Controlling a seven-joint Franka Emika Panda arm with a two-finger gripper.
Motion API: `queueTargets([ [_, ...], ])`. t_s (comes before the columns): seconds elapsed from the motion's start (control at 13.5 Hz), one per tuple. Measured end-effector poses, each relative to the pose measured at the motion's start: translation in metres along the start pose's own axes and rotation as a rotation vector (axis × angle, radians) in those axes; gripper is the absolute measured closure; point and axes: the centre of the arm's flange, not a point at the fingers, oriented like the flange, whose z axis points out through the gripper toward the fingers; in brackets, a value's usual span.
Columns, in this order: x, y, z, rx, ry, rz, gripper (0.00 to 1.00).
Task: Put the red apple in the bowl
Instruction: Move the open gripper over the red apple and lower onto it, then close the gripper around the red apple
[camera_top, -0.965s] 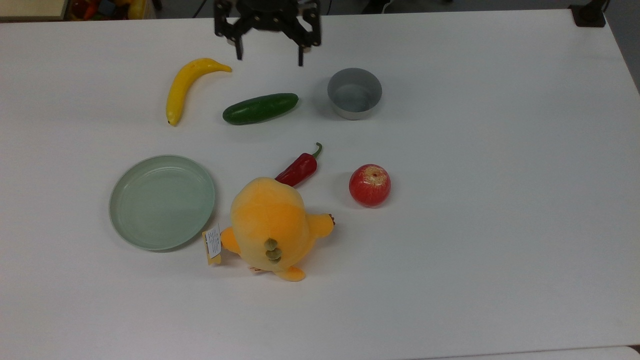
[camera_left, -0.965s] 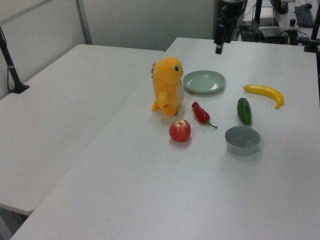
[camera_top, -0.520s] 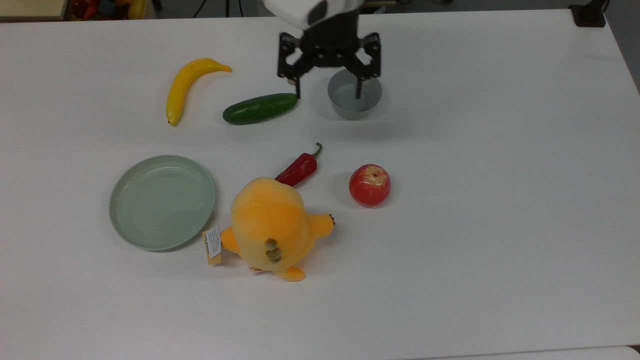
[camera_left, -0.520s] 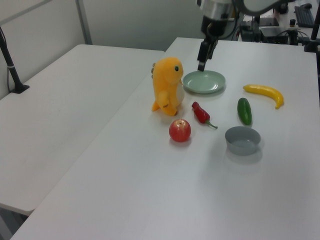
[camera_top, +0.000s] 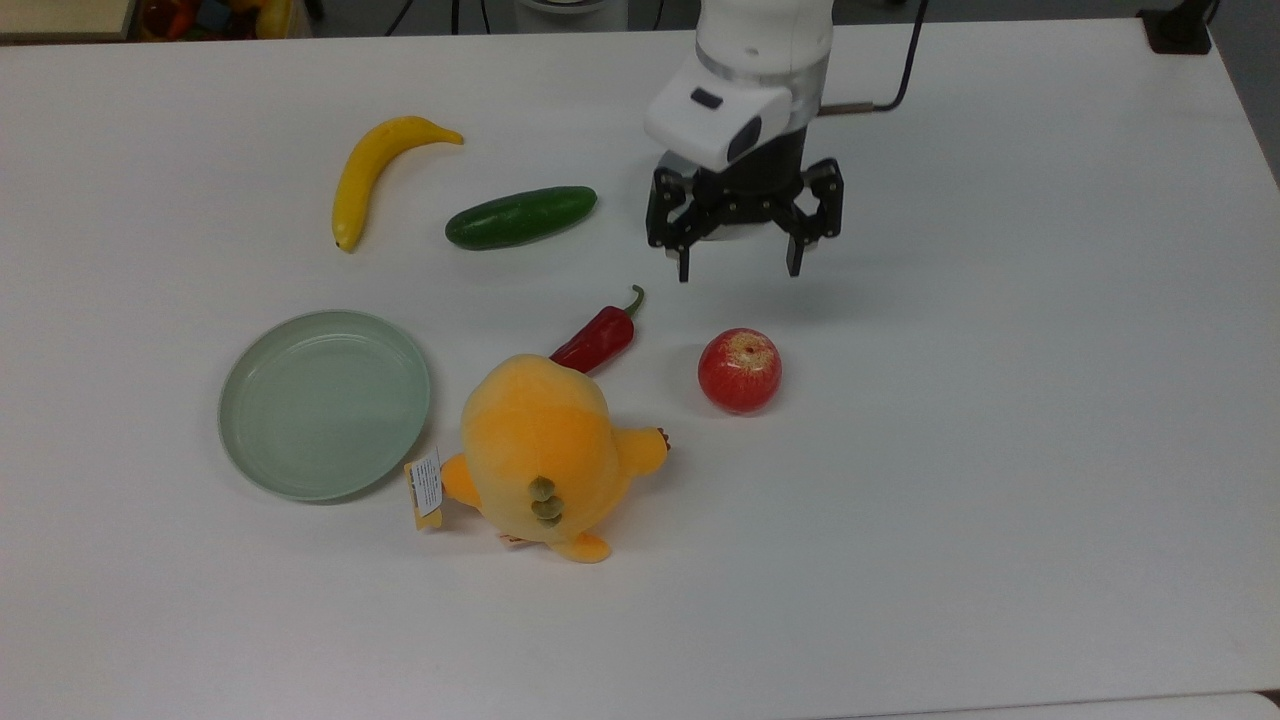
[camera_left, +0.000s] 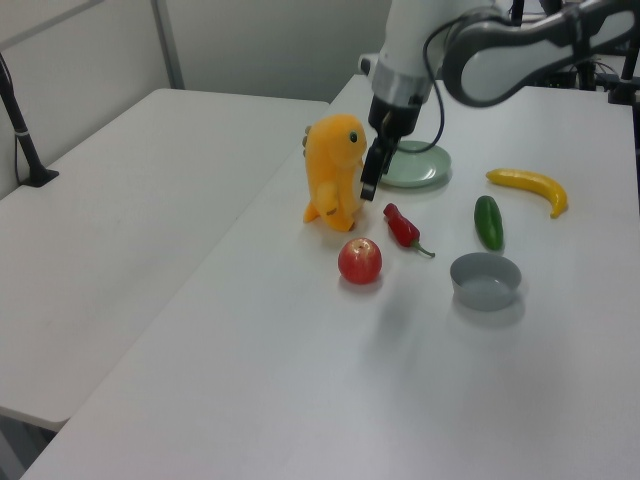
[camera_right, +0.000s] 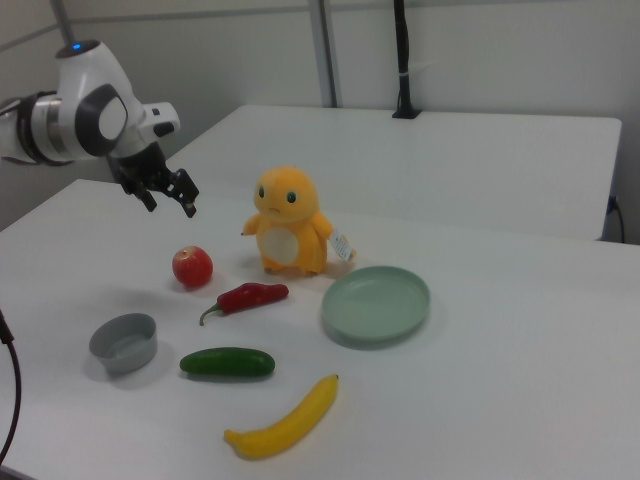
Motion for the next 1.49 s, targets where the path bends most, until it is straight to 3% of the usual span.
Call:
queueTargets([
  [0.37, 0.005, -0.004, 0.058, 0.002, 0.016, -0.004, 0.0],
  [0.67, -0.002, -0.007, 0.097, -0.008, -0.031, -0.01, 0.0],
  [1.49, -0.007, -0.021, 0.138, -0.003, -0.022, -0.032, 0.02],
])
